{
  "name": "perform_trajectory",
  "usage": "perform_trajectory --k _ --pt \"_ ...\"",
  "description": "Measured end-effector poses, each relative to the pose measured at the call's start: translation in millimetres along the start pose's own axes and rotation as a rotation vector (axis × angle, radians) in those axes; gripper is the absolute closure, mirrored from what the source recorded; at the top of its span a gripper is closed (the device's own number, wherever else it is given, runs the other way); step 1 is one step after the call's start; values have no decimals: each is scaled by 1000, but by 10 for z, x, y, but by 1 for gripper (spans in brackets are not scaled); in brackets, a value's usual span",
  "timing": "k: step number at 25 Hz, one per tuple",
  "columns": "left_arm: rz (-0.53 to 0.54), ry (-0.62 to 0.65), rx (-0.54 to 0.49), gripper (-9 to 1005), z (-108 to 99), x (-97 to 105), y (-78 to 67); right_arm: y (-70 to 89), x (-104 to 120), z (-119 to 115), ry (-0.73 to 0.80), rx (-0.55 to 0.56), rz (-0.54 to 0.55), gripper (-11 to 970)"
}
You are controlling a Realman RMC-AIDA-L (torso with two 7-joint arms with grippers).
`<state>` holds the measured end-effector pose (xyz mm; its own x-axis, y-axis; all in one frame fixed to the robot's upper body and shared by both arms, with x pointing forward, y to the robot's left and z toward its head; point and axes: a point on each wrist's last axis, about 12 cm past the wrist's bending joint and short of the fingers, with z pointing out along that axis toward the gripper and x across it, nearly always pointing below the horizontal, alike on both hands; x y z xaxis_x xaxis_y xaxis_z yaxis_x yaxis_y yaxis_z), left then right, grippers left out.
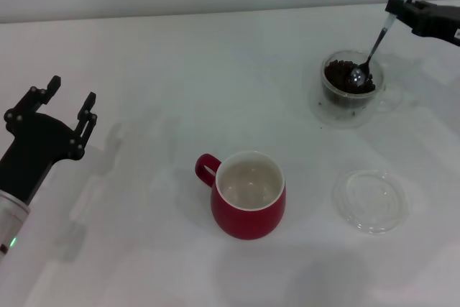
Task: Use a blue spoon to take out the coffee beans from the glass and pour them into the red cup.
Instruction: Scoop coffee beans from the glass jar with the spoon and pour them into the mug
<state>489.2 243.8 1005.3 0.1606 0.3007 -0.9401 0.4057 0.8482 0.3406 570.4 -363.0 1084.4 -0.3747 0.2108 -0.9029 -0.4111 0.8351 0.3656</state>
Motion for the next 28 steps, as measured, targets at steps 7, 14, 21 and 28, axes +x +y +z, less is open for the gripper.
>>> perform_trajectory --k 7,14,21,28 --pt "13 16 -1 479 -12 27 29 -11 85 -15 -18 19 77 812" --pt "21 27 0 478 -16 40 34 -66 131 -38 -55 67 234 812" --pt "50 36 -2 478 -37 60 60 -99 213 -57 -69 96 370 812" --pt "75 39 -1 478 -36 67 89 -130 329 -137 -131 128 502 812"
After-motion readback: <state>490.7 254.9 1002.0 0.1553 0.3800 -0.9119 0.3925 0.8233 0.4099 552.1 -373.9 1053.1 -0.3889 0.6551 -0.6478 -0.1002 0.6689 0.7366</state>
